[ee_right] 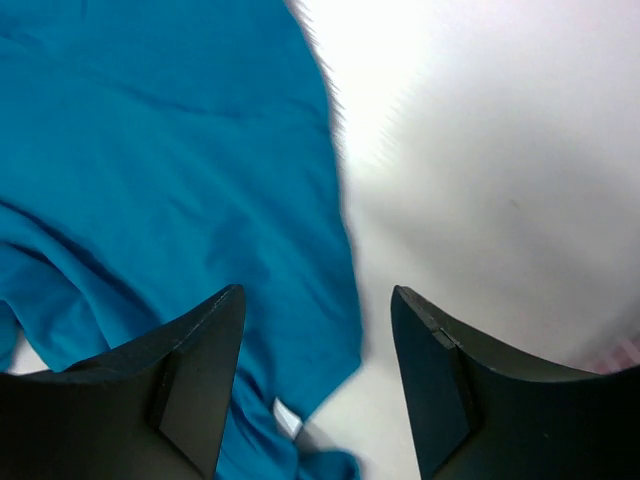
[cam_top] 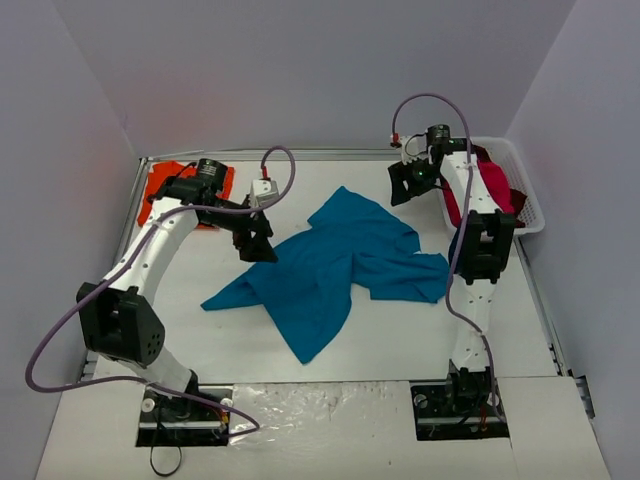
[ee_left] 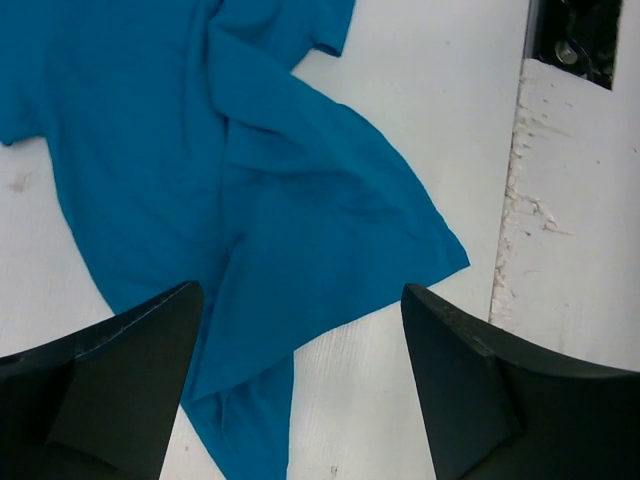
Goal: Fold and stack the t-shirts
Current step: Flatten out the tshirt
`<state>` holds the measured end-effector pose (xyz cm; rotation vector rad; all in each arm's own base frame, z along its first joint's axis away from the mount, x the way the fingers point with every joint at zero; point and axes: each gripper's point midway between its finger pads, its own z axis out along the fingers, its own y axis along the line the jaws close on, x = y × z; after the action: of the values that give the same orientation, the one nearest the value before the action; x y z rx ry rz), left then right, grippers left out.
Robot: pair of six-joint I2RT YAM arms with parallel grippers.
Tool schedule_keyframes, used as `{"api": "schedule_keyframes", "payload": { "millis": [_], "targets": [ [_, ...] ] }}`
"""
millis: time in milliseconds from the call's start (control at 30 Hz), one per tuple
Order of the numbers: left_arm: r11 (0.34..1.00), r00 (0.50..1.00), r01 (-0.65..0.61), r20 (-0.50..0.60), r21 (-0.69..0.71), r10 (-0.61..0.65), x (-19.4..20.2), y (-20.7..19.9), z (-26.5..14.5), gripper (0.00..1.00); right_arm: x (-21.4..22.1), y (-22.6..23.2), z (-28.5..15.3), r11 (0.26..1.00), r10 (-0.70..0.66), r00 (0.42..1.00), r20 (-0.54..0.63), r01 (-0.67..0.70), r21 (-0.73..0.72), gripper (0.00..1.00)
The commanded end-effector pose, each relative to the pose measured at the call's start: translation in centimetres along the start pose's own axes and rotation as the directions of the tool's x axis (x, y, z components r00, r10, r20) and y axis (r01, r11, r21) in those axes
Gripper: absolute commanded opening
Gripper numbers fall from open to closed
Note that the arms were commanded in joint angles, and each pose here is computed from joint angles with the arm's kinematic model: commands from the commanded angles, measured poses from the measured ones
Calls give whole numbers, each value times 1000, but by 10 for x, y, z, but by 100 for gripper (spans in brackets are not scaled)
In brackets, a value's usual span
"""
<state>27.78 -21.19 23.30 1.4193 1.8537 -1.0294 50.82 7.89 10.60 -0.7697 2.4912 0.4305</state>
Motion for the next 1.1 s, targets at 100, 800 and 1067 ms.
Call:
{"api": "schedule_keyframes", "payload": {
  "millis": [100, 800, 1067],
  "targets": [
    [990, 992, 58, 117, -131, -43, 0, 15, -41, 80, -6, 44, 31, 938, 117, 993, 27, -102, -332, 56],
    [886, 942, 317, 220, -339, -253, 94, 21, -110, 79, -32, 23, 98, 864, 299, 949, 104, -223, -452, 59],
    [859, 925, 363, 252, -362, -284, 107, 18, -113, 80, -23, 31, 118, 828, 337, 940, 62, -264, -495, 58]
  ]
}}
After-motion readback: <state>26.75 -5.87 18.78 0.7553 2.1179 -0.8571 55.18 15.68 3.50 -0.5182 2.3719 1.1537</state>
